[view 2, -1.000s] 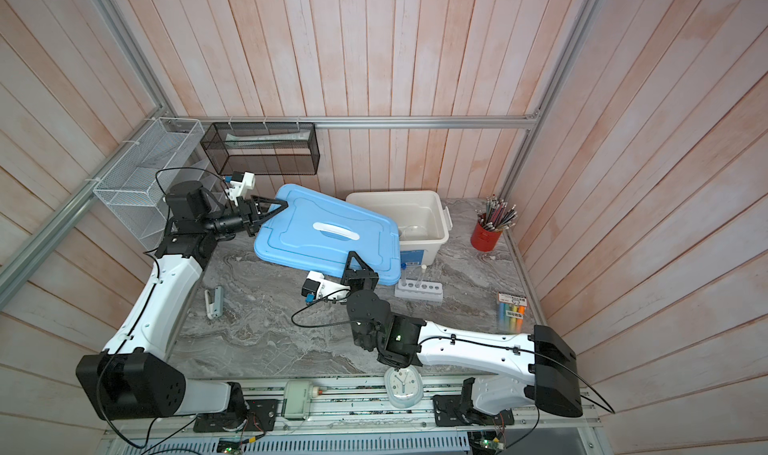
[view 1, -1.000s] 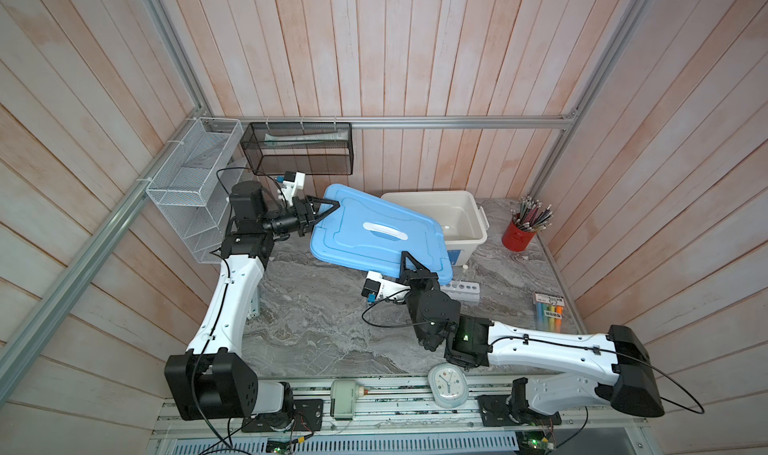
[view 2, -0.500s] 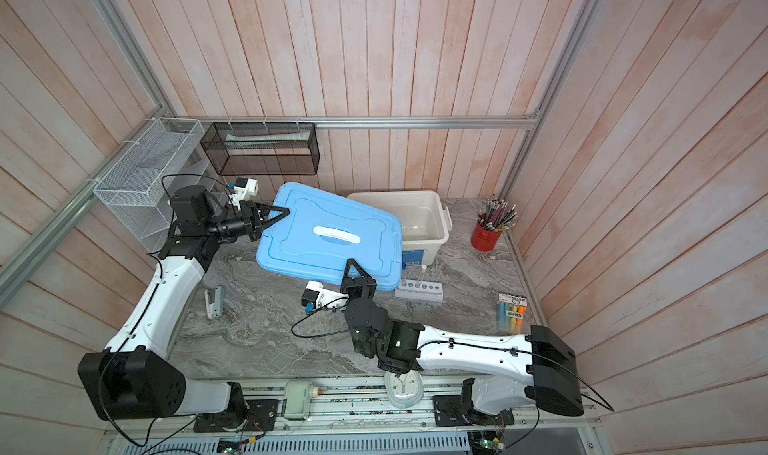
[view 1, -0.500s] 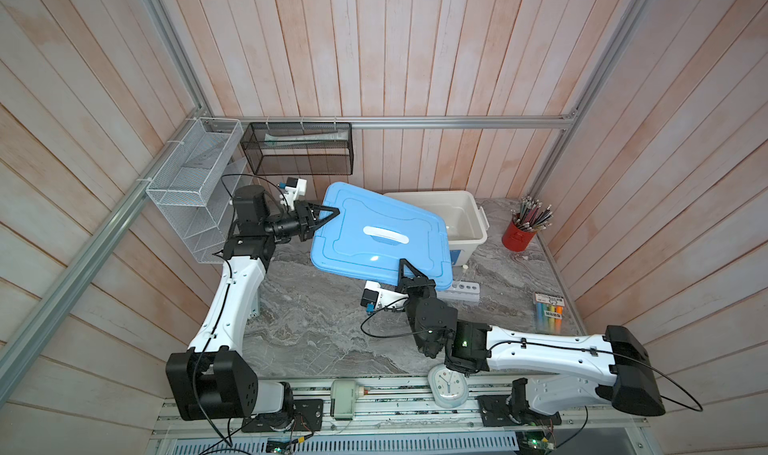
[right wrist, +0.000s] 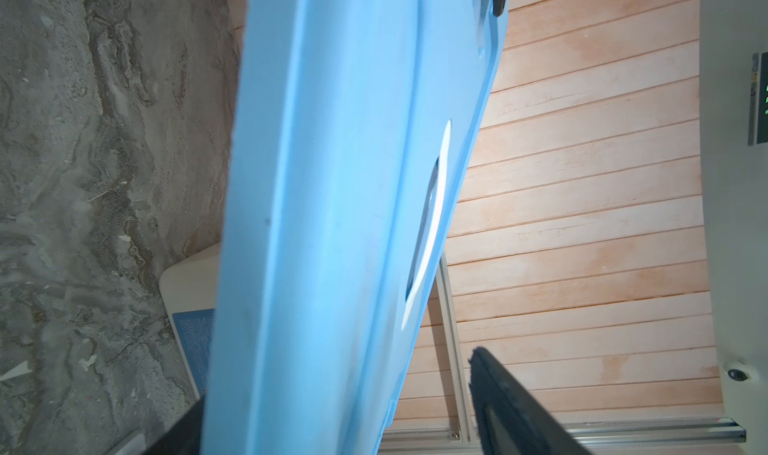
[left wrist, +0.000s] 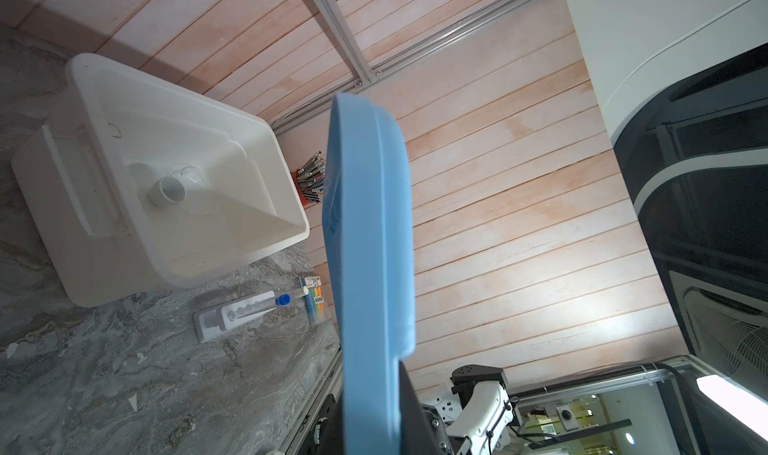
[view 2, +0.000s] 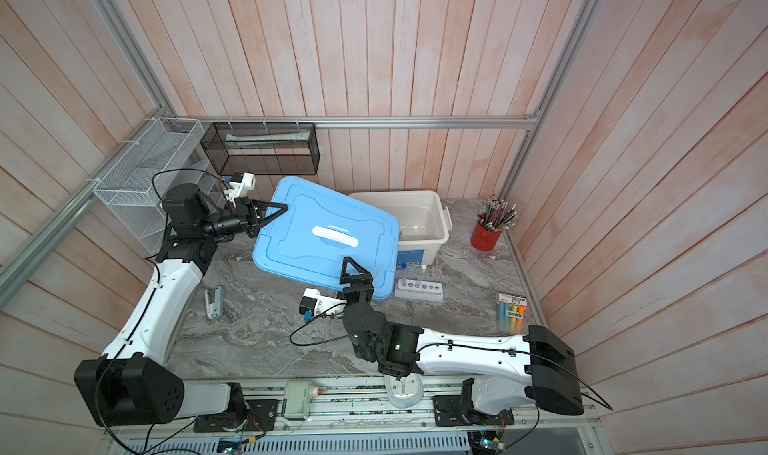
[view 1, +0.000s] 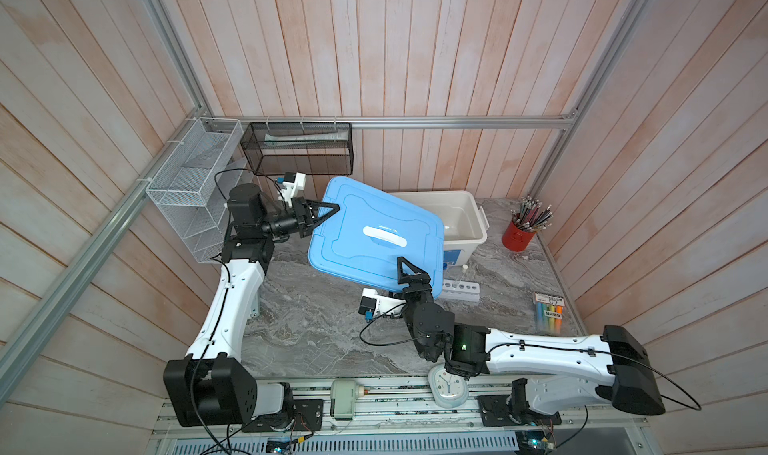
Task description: Organize the chemistry lab equipment
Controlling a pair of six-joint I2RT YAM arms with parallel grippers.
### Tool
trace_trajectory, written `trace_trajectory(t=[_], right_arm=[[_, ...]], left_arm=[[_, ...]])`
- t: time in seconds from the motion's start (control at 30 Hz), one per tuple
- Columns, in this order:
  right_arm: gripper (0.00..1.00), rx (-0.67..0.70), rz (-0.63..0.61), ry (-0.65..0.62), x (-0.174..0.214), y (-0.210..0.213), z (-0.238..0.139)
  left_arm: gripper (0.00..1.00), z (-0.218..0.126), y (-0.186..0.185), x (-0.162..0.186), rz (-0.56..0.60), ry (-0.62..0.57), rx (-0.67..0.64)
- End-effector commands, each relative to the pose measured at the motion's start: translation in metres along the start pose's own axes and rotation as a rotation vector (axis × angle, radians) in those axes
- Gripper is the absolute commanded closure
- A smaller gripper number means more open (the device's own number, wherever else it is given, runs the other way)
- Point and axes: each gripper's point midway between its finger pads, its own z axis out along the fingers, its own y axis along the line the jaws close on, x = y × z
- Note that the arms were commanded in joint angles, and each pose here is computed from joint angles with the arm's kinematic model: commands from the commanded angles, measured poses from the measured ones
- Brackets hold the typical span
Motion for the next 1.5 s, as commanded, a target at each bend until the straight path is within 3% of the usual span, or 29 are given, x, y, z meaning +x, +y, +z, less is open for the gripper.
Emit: trace_trajectory(t=[0.0, 0.2, 0.4, 0.53, 0.8, 0.93, 1.07, 1.27, 1.47], right_arm=[[0.18, 0.032, 0.143, 0.025, 0.012, -0.02, -0.004], [0.17, 0.019, 0.23, 0.043, 0.019, -0.019, -0.006], [0.15, 0.023, 0.428, 0.029, 0.024, -0.045, -0.012], [0.15, 0.006, 0.624, 0.012, 0.034, -0.075, -0.011], [0.13, -0.113, 1.193, 0.001, 0.086, -0.155, 0.023], [0.12, -0.254, 1.383, -0.015, 0.101, -0.17, 0.045], [0.13, -0.484, 1.547, -0.111, 0.107, -0.163, 0.057], [0.12, -0.719, 1.627, -0.199, 0.111, -0.122, 0.061], [0.13, -0.829, 1.644, -0.252, 0.105, -0.098, 0.068]], left_arm=[[0.96, -0.013, -0.024, -0.018, 0.131, -0.074, 0.034], [0.97, -0.028, -0.051, -0.04, 0.199, -0.166, 0.076], [0.97, -0.039, -0.059, -0.048, 0.219, -0.191, 0.078], [0.97, -0.045, -0.062, -0.048, 0.225, -0.2, 0.072], [0.98, -0.049, -0.074, -0.043, 0.246, -0.198, 0.079], [0.98, -0.05, -0.076, -0.039, 0.244, -0.194, 0.082], [0.98, -0.051, -0.079, -0.037, 0.245, -0.191, 0.084], [0.98, -0.051, -0.082, -0.036, 0.246, -0.193, 0.089], [0.99, -0.052, -0.083, -0.035, 0.241, -0.194, 0.092]])
